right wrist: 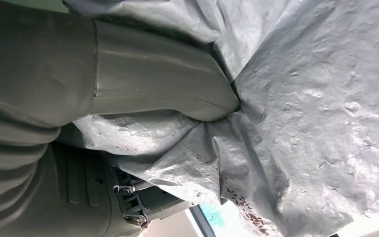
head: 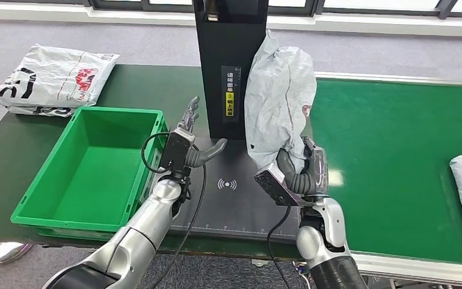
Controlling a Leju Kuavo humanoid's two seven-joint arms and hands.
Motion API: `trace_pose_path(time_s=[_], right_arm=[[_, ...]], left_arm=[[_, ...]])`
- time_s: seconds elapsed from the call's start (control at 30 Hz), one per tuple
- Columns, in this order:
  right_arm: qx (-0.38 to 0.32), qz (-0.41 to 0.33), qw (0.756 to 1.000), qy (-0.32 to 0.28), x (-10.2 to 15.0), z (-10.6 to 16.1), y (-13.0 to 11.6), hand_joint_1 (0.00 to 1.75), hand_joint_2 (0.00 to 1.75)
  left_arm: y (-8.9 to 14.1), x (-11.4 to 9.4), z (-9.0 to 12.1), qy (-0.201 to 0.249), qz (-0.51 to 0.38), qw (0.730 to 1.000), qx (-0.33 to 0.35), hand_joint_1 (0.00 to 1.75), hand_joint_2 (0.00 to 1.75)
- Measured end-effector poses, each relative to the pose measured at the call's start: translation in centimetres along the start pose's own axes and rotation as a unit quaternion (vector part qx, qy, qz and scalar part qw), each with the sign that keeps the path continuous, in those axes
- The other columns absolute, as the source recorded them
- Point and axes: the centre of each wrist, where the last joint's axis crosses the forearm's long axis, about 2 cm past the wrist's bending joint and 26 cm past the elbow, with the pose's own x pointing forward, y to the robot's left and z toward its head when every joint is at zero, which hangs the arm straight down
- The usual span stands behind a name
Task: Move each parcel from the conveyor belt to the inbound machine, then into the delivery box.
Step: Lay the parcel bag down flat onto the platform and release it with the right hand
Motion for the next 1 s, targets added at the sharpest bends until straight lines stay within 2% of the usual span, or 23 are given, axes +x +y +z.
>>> trace_pose_path(time_s=[0.17, 0.37, 0.53, 0.57, 0.6, 0.67, 0.7, 0.73, 1.0], right_arm=[[0.008, -0.004, 1.000, -0.002, 0.2, 0.0, 0.1, 1.75, 1.75], [0.135, -0.016, 0.991, 0.012, 1.0, 0.6, 1.8, 1.75, 1.75], [0.152, -0.015, 0.988, 0.014, 1.1, 0.8, 2.2, 1.75, 1.75], [0.169, -0.014, 0.985, 0.018, 1.2, 1.1, 2.6, 1.58, 1.75], [0.194, -0.011, 0.981, 0.023, 1.3, 1.5, 3.0, 1.21, 1.75], [0.262, 0.009, 0.964, 0.049, 1.3, 3.1, 3.9, 0.34, 1.75], [0.280, 0.024, 0.958, 0.062, 1.1, 3.8, 3.9, 0.07, 1.75], [0.290, 0.039, 0.954, 0.073, 0.7, 4.4, 3.7, 0.00, 1.75], [0.256, 0.050, 0.963, 0.075, -0.2, 4.9, 1.4, 0.00, 1.75]], left_arm=[[0.0, 0.0, 0.0, -0.001, 0.000, 1.000, 0.000, 0.00, 1.75], [0.0, 0.1, -0.1, -0.001, 0.002, 1.000, -0.003, 0.00, 1.75], [0.0, 0.1, -0.1, 0.000, 0.003, 1.000, -0.004, 0.00, 1.75], [0.0, 0.1, -0.2, 0.000, 0.003, 1.000, -0.004, 0.00, 1.75], [0.0, 0.1, -0.2, 0.001, 0.004, 1.000, -0.003, 0.00, 1.75], [0.1, 0.2, -0.4, -0.005, 0.010, 1.000, 0.003, 0.00, 1.75], [0.1, 0.2, -0.5, -0.010, 0.014, 1.000, 0.008, 0.00, 1.75], [0.2, 0.2, -0.5, -0.015, 0.017, 1.000, 0.013, 0.00, 1.75], [0.8, 0.1, -0.6, -0.022, 0.016, 0.999, 0.027, 0.00, 1.75]])
